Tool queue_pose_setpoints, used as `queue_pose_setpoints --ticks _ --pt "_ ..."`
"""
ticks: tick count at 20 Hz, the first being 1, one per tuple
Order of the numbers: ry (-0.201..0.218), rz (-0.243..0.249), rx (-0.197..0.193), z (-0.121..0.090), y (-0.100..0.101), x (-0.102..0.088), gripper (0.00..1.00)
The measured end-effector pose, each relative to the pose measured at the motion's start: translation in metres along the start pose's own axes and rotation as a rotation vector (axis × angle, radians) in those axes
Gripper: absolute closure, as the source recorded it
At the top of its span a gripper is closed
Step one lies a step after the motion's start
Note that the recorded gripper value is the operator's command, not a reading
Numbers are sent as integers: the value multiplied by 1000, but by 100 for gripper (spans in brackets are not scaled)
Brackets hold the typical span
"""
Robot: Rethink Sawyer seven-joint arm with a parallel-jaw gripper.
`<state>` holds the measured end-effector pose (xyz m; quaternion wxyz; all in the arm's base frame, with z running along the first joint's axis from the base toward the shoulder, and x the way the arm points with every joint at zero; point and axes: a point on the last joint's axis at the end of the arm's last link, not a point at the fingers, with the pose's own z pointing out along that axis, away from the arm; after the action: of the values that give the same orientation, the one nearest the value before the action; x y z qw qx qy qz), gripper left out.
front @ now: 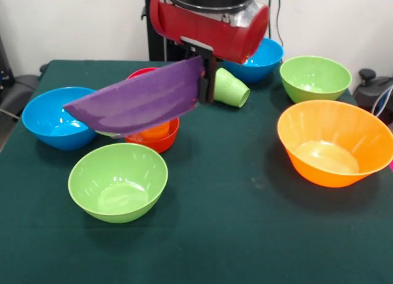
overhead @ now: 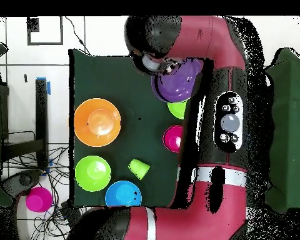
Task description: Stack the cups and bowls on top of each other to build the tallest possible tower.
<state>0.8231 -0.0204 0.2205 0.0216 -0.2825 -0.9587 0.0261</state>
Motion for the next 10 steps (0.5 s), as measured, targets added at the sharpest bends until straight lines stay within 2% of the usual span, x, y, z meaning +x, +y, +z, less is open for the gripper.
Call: queue_pose_setpoints --ticks 4,10 --pt "6 16 10 -7 -10 3 100" --pt "8 34 -2 -5 -17 9 100"
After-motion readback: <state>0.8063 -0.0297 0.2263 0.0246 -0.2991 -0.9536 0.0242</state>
